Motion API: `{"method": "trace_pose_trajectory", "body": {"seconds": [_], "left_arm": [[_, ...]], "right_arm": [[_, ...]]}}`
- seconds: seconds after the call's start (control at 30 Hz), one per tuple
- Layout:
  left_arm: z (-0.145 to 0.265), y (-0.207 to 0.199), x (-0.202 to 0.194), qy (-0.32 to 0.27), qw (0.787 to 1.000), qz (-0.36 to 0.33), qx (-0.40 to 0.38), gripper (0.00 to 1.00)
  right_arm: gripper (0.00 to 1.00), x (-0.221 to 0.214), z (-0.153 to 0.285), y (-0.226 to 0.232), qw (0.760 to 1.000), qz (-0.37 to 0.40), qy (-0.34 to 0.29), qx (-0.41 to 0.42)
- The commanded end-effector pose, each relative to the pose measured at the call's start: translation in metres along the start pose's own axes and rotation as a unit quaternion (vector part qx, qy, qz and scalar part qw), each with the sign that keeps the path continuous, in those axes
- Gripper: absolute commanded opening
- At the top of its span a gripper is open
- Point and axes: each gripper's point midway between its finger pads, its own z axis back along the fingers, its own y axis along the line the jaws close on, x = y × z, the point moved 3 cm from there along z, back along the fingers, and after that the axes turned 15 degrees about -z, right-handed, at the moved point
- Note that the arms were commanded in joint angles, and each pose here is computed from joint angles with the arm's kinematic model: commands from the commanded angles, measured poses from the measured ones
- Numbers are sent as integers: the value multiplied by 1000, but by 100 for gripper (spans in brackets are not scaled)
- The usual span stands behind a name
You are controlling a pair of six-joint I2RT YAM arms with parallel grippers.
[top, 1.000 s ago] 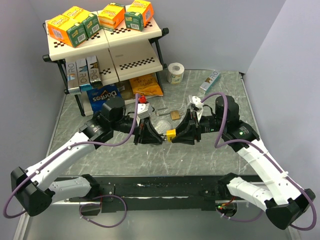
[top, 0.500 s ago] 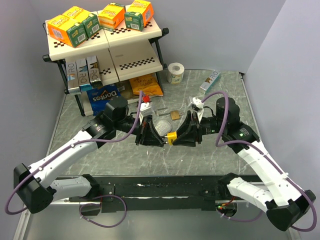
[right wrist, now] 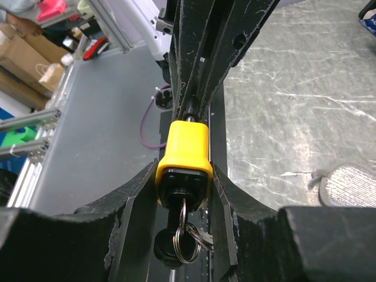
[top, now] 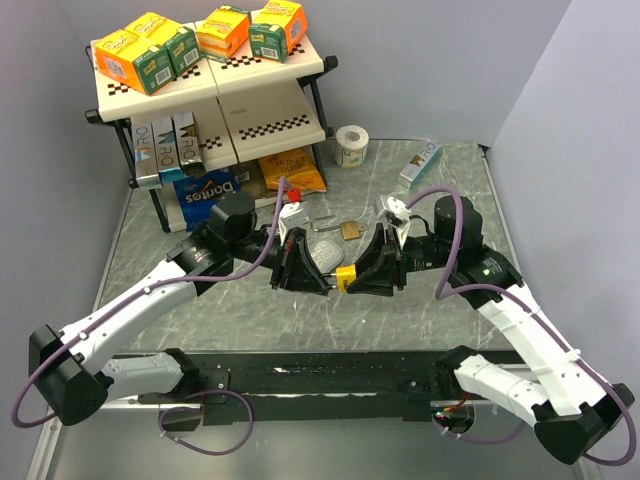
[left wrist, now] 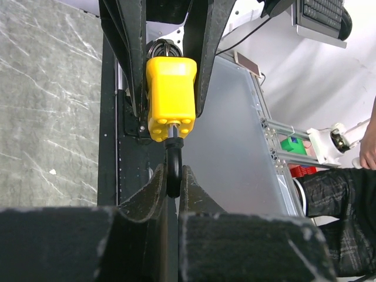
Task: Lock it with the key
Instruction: Lock the lock.
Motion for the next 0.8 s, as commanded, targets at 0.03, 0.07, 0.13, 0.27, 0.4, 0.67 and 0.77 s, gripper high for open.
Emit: {"method": "trace_pose_trajectory", "body": {"seconds": [0.03, 0.07, 0.13, 0.27, 0.4, 0.67, 0.77], "left_arm": [[-11, -17, 51, -64, 990, -119, -29, 1], [-11, -17, 52, -67, 991, -117, -25, 1], [-12, -17, 56, -74, 990, -120, -22, 1], [-13, -16, 56, -68, 990, -120, -25, 1], [-14, -18, 55, -68, 991, -111, -25, 1], [-31, -14, 73, -92, 987, -135, 5, 1], [-33, -11, 78, -104, 984, -143, 25, 1]], "right_arm": [[0, 2, -15, -11, 995, 95, 15, 4], [0, 1, -16, -9, 996, 91, 16, 13], [0, -1, -19, -10, 997, 67, 15, 20], [0, 1, -22, -10, 997, 69, 13, 23], [0, 5, -20, -12, 997, 81, 13, 8], [0, 8, -38, 2, 999, 15, 0, 51], [0, 9, -40, 2, 998, -4, -5, 58]]}}
